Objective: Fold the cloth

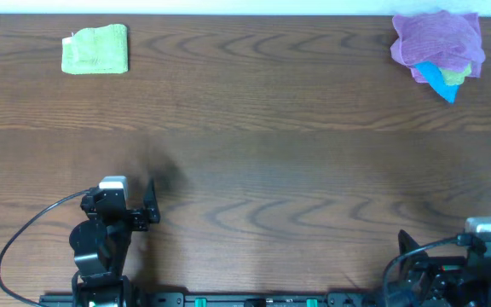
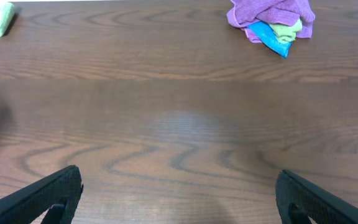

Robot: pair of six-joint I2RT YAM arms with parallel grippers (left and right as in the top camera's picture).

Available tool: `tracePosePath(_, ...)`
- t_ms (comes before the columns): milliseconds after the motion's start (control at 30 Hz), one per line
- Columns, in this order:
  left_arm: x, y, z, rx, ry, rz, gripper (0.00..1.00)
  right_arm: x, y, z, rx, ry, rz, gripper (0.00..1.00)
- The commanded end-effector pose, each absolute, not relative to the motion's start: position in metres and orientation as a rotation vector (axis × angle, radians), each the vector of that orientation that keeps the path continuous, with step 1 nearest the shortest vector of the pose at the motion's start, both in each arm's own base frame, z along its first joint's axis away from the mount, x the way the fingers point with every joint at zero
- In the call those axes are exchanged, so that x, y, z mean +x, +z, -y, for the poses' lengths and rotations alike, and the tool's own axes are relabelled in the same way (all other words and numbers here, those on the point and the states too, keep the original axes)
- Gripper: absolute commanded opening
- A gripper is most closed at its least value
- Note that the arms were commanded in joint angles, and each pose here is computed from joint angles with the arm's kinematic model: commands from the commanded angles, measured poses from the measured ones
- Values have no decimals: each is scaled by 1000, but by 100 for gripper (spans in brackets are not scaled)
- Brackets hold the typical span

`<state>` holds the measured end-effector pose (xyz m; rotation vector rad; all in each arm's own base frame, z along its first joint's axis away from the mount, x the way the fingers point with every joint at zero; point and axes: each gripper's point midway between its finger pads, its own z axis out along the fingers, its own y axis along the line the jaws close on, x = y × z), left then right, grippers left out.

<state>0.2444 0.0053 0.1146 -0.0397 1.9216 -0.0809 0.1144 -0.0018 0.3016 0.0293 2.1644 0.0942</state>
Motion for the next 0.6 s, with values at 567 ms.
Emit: tracePosePath(567,242,94,-21,-202,-58,-1933,95,114,304,5,35,78,-2153,99)
